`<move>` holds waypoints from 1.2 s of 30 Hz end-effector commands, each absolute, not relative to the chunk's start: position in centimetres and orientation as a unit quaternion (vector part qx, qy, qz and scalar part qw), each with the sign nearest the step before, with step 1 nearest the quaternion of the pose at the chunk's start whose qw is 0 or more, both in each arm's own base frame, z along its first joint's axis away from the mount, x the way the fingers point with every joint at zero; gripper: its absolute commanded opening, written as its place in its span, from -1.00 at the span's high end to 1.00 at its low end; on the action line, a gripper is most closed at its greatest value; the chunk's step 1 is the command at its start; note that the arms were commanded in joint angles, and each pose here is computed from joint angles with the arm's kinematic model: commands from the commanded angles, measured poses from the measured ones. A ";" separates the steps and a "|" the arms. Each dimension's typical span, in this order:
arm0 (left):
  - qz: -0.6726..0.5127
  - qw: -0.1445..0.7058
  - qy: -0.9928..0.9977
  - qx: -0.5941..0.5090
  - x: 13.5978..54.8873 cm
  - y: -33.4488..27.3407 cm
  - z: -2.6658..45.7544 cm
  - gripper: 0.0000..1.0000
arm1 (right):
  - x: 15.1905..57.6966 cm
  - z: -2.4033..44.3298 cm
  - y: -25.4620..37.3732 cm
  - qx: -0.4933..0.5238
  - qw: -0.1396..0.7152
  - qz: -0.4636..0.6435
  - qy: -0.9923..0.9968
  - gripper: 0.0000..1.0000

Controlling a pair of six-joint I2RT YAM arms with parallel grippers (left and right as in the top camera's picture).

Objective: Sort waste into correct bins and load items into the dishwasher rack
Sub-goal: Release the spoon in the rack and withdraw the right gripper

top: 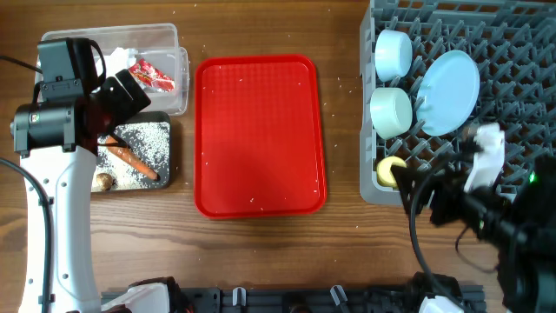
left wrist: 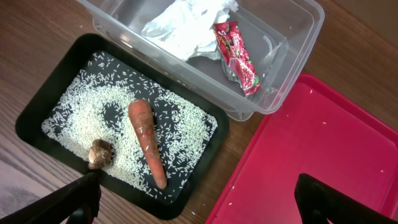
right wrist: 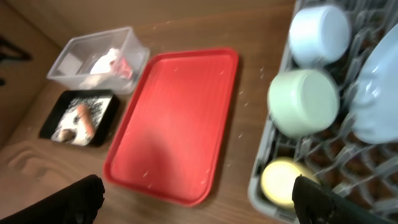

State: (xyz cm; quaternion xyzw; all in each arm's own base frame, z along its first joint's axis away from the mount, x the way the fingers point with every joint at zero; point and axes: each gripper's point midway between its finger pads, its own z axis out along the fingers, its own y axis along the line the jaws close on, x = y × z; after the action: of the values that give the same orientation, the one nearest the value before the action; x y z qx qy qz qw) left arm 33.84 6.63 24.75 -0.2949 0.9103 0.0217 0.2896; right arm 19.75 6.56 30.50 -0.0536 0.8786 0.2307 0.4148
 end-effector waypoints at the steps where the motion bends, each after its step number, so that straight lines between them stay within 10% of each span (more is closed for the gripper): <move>1: 0.017 0.296 0.907 -0.298 33.8 6.5 25.2 -1.00 | 18.5 30.4 7.1 -0.040 0.397 0.249 0.883 -1.00; 19: 0.017 0.295 0.907 -0.298 33.8 6.5 25.2 -1.00 | 24.7 22.1 7.1 -0.124 0.516 0.232 0.815 -0.99; 36: 0.017 0.296 0.907 -0.298 33.8 6.5 25.2 -1.00 | 24.5 16.5 3.1 0.037 0.659 0.150 0.736 -0.99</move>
State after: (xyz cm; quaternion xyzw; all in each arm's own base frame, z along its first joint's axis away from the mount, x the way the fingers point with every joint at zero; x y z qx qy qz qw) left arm 33.85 6.62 24.75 -0.2950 0.9103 0.0215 0.2896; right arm 24.34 3.53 15.70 0.0352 0.7572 0.1634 0.6314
